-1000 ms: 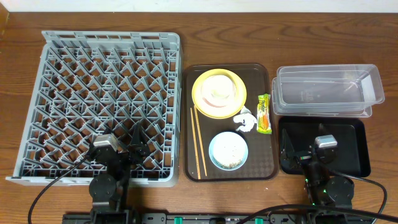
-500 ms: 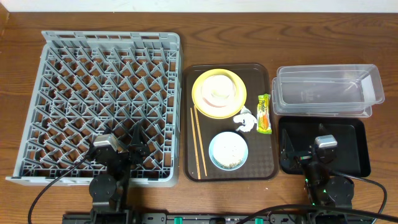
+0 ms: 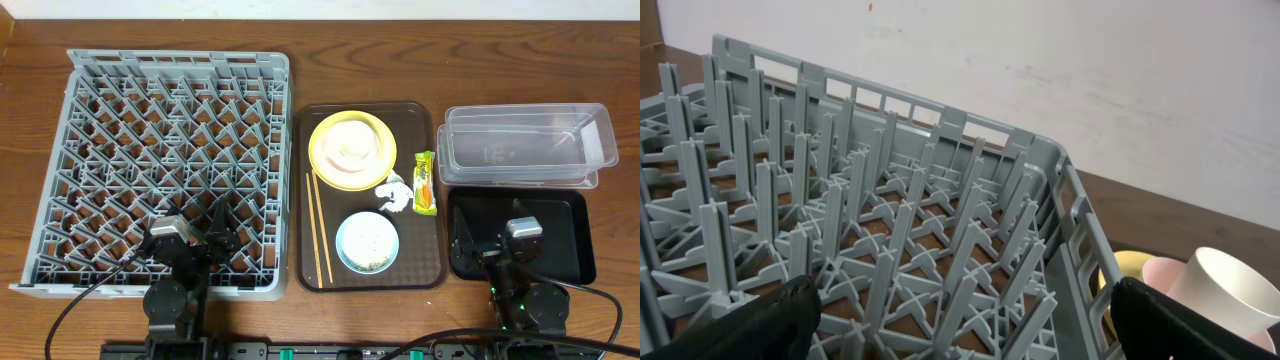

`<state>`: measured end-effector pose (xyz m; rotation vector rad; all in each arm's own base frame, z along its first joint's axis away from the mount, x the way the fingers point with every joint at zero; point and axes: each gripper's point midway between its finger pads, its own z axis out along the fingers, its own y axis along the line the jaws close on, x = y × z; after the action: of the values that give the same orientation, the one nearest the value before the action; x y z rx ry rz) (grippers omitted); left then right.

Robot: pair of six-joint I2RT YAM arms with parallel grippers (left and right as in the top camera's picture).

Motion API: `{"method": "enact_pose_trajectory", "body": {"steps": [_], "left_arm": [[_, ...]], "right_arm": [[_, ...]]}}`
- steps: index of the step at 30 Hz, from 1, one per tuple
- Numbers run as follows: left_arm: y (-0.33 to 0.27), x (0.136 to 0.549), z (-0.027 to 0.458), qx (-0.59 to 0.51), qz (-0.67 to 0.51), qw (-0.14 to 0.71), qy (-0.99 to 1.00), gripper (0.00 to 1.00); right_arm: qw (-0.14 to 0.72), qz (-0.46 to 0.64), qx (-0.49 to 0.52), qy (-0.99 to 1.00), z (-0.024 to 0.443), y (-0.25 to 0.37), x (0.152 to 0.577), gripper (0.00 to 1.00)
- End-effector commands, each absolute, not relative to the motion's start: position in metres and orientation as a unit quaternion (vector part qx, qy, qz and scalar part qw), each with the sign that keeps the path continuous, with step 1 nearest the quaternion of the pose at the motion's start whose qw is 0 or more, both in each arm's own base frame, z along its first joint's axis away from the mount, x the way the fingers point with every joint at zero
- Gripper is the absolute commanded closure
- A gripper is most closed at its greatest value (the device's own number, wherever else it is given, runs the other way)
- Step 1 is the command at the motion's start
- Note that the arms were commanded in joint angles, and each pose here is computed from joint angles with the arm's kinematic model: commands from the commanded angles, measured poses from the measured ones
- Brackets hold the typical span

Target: Sort waste into correct bins and load items into the dishwasher

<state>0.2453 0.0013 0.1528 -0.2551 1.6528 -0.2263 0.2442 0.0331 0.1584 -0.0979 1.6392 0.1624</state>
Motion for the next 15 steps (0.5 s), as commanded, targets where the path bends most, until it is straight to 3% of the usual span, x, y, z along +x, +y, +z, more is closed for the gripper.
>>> {"method": "enact_pose_trajectory", "body": {"steps": [1, 15], "left_arm": [[0.001, 0.244, 0.138, -0.11, -0.094, 0.645, 0.75, 0.06], [0.008, 0.245, 0.148, -0.117, -0.078, 0.664, 0.735, 0.06]], "right_arm": [[0.676, 0.073, -0.052, 0.731, 0.157, 0.036, 0.244, 0.01], [0.676, 0.073, -0.052, 0.731, 0.157, 0.036, 0.244, 0.01]]}}
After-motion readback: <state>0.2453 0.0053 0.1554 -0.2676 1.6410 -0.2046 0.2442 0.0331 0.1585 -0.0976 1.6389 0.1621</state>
